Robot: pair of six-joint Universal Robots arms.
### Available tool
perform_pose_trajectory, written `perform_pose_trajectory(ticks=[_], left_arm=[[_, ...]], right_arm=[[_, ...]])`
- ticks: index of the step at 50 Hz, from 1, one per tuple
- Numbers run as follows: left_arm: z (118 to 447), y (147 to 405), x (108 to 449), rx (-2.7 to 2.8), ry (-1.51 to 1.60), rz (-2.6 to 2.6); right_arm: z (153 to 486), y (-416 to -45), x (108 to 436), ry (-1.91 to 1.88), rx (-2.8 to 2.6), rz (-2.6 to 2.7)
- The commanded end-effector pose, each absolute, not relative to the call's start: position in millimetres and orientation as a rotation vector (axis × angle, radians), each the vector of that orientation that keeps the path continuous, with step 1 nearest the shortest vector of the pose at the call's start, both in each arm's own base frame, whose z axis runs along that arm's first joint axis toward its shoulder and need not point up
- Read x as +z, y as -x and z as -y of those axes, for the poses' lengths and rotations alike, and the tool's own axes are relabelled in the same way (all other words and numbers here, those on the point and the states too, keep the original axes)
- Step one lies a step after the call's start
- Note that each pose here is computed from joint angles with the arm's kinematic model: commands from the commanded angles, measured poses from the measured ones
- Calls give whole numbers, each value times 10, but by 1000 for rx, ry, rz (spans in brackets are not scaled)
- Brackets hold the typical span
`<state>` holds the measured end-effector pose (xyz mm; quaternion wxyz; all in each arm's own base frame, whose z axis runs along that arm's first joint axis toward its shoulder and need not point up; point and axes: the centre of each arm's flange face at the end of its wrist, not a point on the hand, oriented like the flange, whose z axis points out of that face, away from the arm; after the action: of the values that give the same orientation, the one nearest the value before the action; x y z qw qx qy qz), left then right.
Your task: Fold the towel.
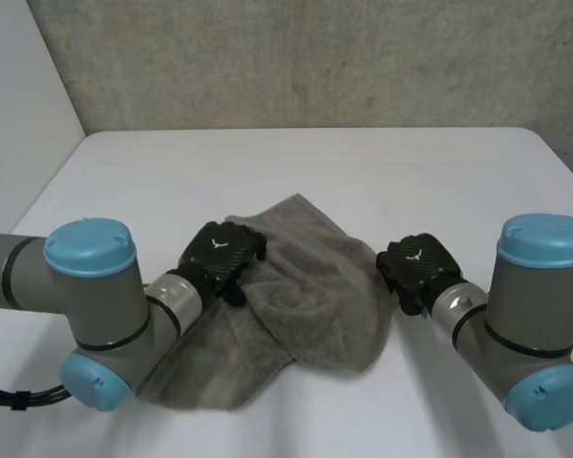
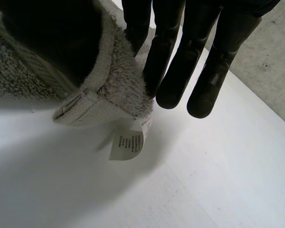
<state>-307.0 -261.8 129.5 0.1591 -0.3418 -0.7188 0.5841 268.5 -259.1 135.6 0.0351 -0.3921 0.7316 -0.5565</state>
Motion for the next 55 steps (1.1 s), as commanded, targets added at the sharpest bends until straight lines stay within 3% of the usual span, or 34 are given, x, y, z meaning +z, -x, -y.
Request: perform_pose_trajectory(ticks=[1, 7, 13, 15, 16, 17, 18, 19, 20, 21, 23, 24, 25, 26, 28, 35, 37, 38, 40, 41, 42, 43, 45, 46, 48, 52, 55], left_arm=[[2681, 3059, 1153, 1678, 1077, 2073], [2751, 3094, 1165, 1712, 1093, 2051], [3086, 3212, 1563, 1937, 1030, 1915], [3378, 3189, 1960, 2134, 938, 1827], [3380, 3189, 1963, 2135, 937, 1827], [3514, 3153, 2206, 2247, 870, 1784], [3515, 3153, 2209, 2248, 869, 1783], [3620, 3122, 2503, 2373, 785, 1721], [3695, 3084, 2809, 2489, 682, 1656], [3695, 3084, 2813, 2490, 681, 1655], [3726, 2984, 3351, 2659, 482, 1548], [3726, 2983, 3354, 2660, 481, 1547], [3691, 2918, 3572, 2714, 400, 1512], [3691, 2917, 3574, 2715, 399, 1511], [3558, 2818, 3809, 2760, 316, 1488], [3206, 2722, 3442, 2635, 427, 1698], [2992, 2655, 3108, 2538, 505, 1831], [2991, 2654, 3106, 2537, 506, 1832], [2881, 2629, 2912, 2479, 548, 1902], [2744, 2606, 2667, 2399, 603, 1987], [2742, 2606, 2665, 2398, 603, 1987], [2593, 2585, 2381, 2305, 666, 2078], [2478, 2574, 2174, 2230, 712, 2139], [2381, 2569, 2012, 2170, 752, 2182], [2319, 2553, 1842, 2111, 786, 2233], [2179, 2535, 1382, 1921, 880, 2375], [2146, 2537, 1301, 1882, 897, 2399]], right_arm=[[2661, -2728, 1343, 1204, -1720, -2236], [2850, -2829, 1500, 1171, -1817, -2177], [3088, -2964, 1817, 1095, -1964, -2068], [3284, -3055, 2159, 955, -2092, -1946], [3285, -3056, 2161, 954, -2092, -1945], [3384, -3093, 2372, 856, -2178, -1850], [3469, -3116, 2609, 755, -2282, -1730], [3469, -3116, 2611, 754, -2283, -1728], [3534, -3115, 2844, 648, -2393, -1605], [3535, -3115, 2847, 647, -2394, -1604], [3549, -3026, 3350, 419, -2616, -1351], [3548, -3025, 3352, 418, -2617, -1350], [3517, -2979, 3559, 337, -2691, -1244], [3479, -2938, 3662, 289, -2732, -1194], [3440, -2923, 3697, 293, -2738, -1186], [3303, -2945, 3454, 491, -2617, -1346], [3215, -2953, 3179, 630, -2473, -1508], [3214, -2953, 3177, 631, -2472, -1509], [3109, -2940, 2857, 737, -2311, -1686], [3109, -2940, 2855, 738, -2310, -1687], [3044, -2925, 2650, 790, -2218, -1788], [3043, -2925, 2648, 791, -2217, -1789], [2917, -2882, 2231, 899, -2049, -1965], [2916, -2882, 2229, 899, -2048, -1966], [2803, -2824, 1780, 1056, -1891, -2129], [2711, -2758, 1507, 1209, -1790, -2226], [2649, -2680, 1399, 1289, -1730, -2277]])
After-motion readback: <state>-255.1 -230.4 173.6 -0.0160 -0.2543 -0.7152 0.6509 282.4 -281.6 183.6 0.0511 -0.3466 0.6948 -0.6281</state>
